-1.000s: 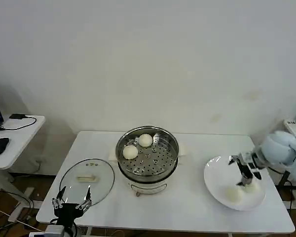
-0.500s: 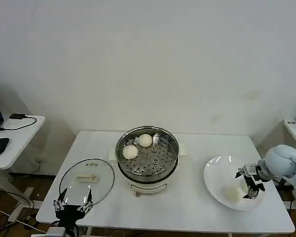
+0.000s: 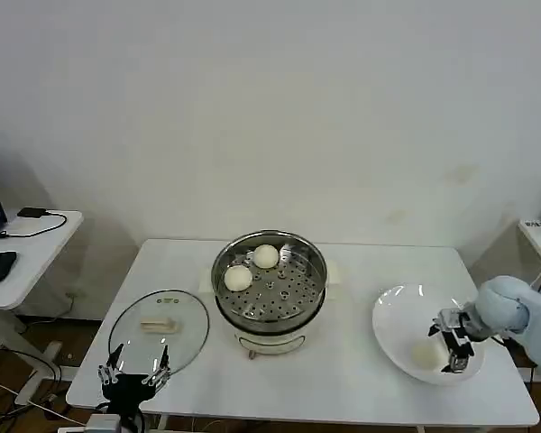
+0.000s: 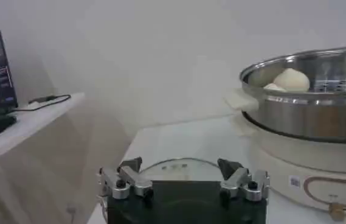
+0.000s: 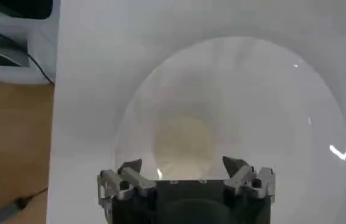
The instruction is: Take steamed baozi put them in steamer then cover it.
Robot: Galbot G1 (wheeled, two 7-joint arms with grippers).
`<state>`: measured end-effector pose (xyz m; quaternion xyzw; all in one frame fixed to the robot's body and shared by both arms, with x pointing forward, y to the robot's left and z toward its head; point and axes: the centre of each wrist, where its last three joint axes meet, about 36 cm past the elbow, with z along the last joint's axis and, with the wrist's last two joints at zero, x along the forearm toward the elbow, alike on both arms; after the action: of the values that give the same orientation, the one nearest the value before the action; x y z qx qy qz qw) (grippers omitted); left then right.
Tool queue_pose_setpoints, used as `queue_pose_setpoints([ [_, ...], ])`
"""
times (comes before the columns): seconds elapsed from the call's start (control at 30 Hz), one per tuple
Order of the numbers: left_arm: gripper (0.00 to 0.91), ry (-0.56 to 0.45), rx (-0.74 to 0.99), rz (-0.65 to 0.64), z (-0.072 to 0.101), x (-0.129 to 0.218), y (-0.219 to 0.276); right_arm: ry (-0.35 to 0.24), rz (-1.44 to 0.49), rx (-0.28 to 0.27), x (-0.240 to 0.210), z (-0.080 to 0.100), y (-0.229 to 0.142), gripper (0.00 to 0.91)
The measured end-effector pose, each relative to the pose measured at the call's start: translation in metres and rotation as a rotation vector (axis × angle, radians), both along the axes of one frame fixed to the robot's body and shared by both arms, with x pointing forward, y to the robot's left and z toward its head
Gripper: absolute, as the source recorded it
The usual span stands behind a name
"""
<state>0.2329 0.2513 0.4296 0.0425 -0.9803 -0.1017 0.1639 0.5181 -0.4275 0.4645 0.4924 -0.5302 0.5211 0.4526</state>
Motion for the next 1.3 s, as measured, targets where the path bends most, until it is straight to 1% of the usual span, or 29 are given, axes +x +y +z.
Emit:
queue_pose_setpoints([
  [0.17, 0.907, -0.002, 0.0, 0.0, 0.0, 0.0, 0.0, 0.002, -0.005, 0.001, 0.001, -0.005, 0.001, 0.725],
  [0.27, 0.907, -0.002, -0.002, 0.0, 0.0, 0.001, -0.001, -0.001, -0.005, -0.002, 0.002, -0.006, 0.001, 0.655],
  [0.37, 0.907, -0.003, -0.003, 0.0, 0.0, 0.001, -0.001, -0.005, -0.007, -0.003, 0.003, -0.005, 0.0, 0.625],
  [0.57, 0.907, -0.006, -0.004, -0.001, 0.001, 0.001, -0.002, -0.011, -0.005, -0.001, 0.005, -0.004, 0.001, 0.635],
  [0.73, 0.907, -0.006, 0.001, -0.002, 0.001, 0.001, 0.0, -0.029, 0.002, 0.003, 0.009, 0.01, -0.001, 0.635],
  [0.83, 0.907, -0.007, 0.002, -0.002, 0.001, 0.002, 0.001, -0.049, 0.005, 0.003, 0.015, 0.024, -0.002, 0.635],
  [0.93, 0.907, -0.007, 0.003, 0.0, 0.0, 0.003, 0.002, -0.08, 0.009, 0.012, 0.024, 0.043, 0.0, 0.635],
  [1.13, 0.907, -0.01, 0.002, -0.002, 0.001, 0.005, 0.004, -0.163, 0.016, 0.04, 0.048, 0.093, 0.008, 0.635],
  [1.3, 0.907, -0.012, -0.004, -0.004, 0.005, 0.007, 0.005, -0.242, 0.051, 0.065, 0.07, 0.142, 0.029, 0.635],
])
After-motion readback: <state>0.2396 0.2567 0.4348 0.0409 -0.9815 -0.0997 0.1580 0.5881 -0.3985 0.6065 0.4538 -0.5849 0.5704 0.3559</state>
